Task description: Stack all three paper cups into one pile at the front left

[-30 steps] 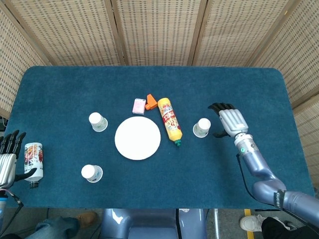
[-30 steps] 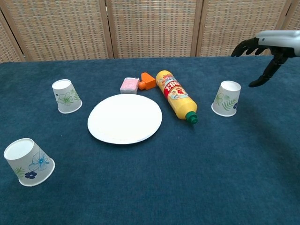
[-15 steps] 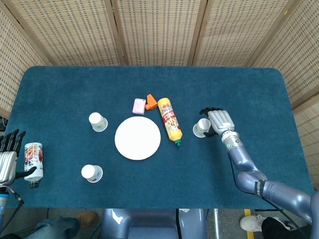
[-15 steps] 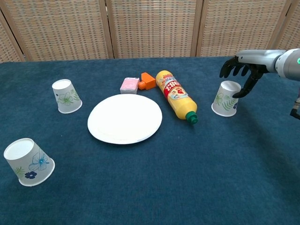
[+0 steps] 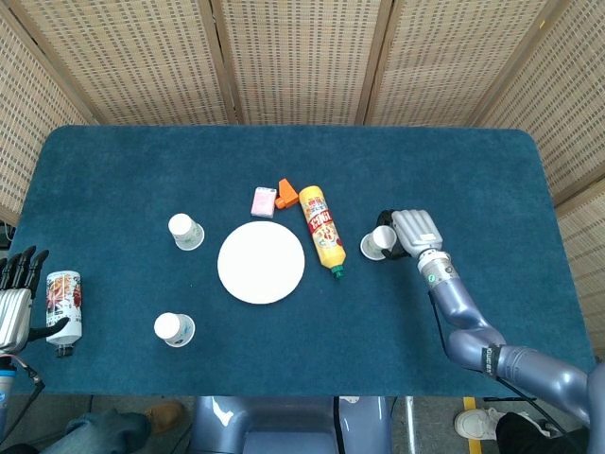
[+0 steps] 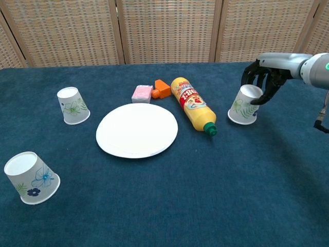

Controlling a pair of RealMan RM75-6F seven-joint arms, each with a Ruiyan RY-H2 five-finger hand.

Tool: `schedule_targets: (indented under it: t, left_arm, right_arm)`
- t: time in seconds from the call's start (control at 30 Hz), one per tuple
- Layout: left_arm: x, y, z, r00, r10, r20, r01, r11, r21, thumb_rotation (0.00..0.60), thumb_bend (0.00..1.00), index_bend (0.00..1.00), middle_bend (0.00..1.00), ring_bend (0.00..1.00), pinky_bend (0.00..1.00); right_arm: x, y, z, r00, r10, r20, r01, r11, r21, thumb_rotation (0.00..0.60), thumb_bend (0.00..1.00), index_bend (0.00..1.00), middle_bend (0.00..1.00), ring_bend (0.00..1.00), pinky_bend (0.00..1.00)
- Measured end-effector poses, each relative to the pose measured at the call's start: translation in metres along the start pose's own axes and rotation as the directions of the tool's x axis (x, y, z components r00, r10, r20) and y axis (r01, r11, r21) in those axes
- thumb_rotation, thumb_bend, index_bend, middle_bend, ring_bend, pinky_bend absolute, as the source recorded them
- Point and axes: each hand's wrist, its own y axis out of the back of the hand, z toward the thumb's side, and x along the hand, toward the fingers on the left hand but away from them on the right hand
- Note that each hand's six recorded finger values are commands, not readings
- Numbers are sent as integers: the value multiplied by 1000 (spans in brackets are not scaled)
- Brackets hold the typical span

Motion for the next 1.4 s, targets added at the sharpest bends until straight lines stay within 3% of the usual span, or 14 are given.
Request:
schedule_targets:
  t: [0.17, 0.27, 0.4, 0.53, 0.83, 1.07, 1.1, 1.13, 1.17, 1.23, 1.3, 1.4]
  left_arm:
    - [-2, 1, 2, 1000, 0, 14, 0, 1000, -6, 600, 0, 0, 0, 0, 0]
    - [-3, 1, 3, 1000, 0, 20, 0, 1000, -9, 600, 0, 0, 0, 0, 0]
    - [-4, 3, 1, 1000, 2, 19, -2, 1000, -17, 600, 0, 0, 0, 0, 0]
    - [-5, 4, 0, 1000, 4, 21, -4, 1000, -25, 600, 0, 0, 0, 0, 0]
    - [-2, 3, -3, 1000, -9, 20, 10, 999, -34, 600, 0, 0, 0, 0, 0]
    - [-1, 2, -4, 1000, -16, 18, 17, 999, -36, 600, 0, 0, 0, 0, 0]
    - [-1, 2, -4, 1000, -17, 18, 17, 999, -37, 600, 0, 0, 0, 0, 0]
    - [-1, 2, -4, 1000, -17, 18, 18, 999, -38, 600, 0, 0, 0, 0, 0]
    - [-1, 2, -5, 1000, -17, 18, 17, 999, -38, 600, 0, 0, 0, 0, 0]
    - [-1, 2, -5, 1000, -16, 17, 17, 999, -39, 600, 0, 0, 0, 0, 0]
    - [-2, 2, -5, 1000, -18, 19, 19, 999, -38, 600, 0, 0, 0, 0, 0]
    - [-2, 1, -4, 1000, -20, 22, 21, 999, -33, 600, 0, 0, 0, 0, 0]
  right_arm:
    - [16, 15, 15, 997, -27, -69, 27, 1000, 6, 600, 434, 454, 483, 418, 431]
    - [38, 22, 39, 987, -18, -162, 21, 1000, 12, 600, 436, 453, 483, 418, 431]
    - [75, 24, 81, 944, 23, -330, -6, 999, 53, 600, 438, 455, 484, 418, 431]
    - [94, 16, 110, 895, 77, -440, -30, 993, 112, 600, 438, 459, 488, 423, 431]
    - [86, -20, 170, 820, 168, -547, -67, 978, 199, 600, 439, 462, 491, 429, 431]
    - [79, -48, 208, 785, 220, -579, -67, 959, 275, 600, 411, 457, 481, 428, 431]
    - [79, -50, 212, 782, 223, -582, -59, 956, 286, 600, 371, 441, 466, 418, 431]
    - [78, -52, 215, 780, 225, -584, -54, 954, 294, 600, 259, 384, 420, 383, 427]
    - [78, -53, 216, 779, 226, -584, -54, 954, 296, 600, 134, 282, 338, 322, 391]
    - [77, -56, 216, 779, 234, -581, -67, 953, 295, 600, 10, 106, 182, 203, 280]
    - [78, -58, 215, 778, 250, -576, -89, 952, 294, 600, 0, 9, 55, 91, 158]
    - [80, -53, 211, 781, 252, -571, -100, 953, 284, 600, 0, 0, 14, 5, 77]
